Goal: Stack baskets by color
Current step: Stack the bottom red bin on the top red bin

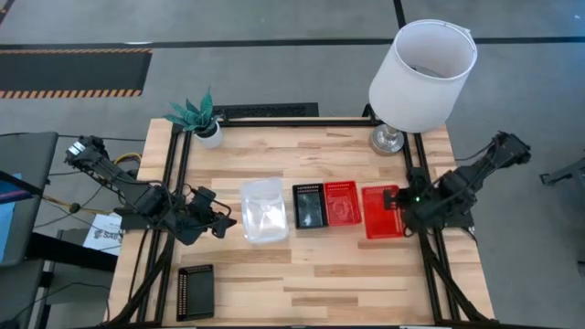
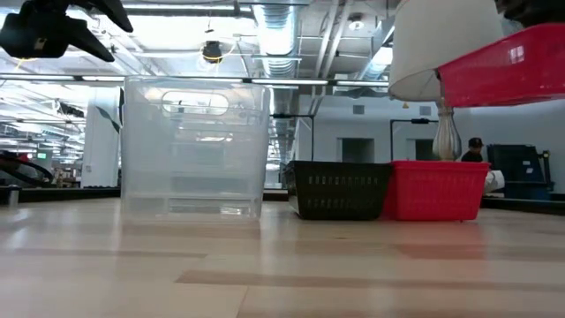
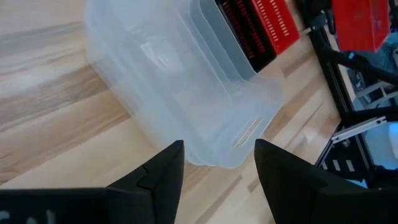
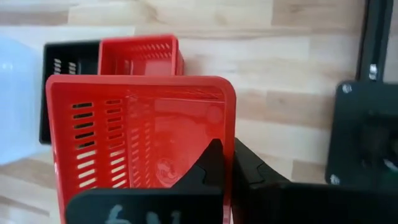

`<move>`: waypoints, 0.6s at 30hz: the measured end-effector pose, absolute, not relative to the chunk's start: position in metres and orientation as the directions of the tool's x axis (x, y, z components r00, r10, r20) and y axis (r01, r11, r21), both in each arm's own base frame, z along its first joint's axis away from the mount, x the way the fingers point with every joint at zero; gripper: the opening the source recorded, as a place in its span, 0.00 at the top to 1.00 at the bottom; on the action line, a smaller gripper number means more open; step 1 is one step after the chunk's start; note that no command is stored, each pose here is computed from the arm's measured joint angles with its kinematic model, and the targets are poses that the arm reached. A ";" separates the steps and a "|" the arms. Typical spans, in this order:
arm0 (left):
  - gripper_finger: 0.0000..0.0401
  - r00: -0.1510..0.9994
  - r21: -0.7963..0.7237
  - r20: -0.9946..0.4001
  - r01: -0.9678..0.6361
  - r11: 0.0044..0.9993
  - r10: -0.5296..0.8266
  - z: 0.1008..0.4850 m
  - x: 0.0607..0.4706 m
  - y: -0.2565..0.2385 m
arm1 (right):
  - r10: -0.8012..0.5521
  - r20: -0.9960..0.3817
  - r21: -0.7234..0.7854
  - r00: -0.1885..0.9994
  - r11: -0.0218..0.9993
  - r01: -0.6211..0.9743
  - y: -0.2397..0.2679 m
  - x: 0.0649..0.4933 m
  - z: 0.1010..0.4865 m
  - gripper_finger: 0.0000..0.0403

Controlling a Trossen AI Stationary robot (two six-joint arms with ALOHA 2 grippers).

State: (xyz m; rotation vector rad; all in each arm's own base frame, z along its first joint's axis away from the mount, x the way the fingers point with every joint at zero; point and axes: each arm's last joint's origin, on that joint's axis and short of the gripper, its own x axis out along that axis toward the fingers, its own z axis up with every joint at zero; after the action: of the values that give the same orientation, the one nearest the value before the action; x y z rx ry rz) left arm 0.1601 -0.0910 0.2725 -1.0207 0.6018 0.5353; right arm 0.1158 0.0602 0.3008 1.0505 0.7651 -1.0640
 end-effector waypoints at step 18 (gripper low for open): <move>0.54 0.719 -0.614 -0.682 -0.662 0.430 0.132 0.273 0.160 -0.091 | -0.370 -0.826 0.375 0.425 0.202 0.905 0.004 0.156 0.297 0.97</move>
State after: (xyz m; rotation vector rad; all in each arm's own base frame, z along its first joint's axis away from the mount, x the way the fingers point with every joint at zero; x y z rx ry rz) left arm 0.1600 -0.0909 0.2725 -1.0138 0.6022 0.5339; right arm 0.1561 0.0036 0.2971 0.9920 0.6616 -0.9864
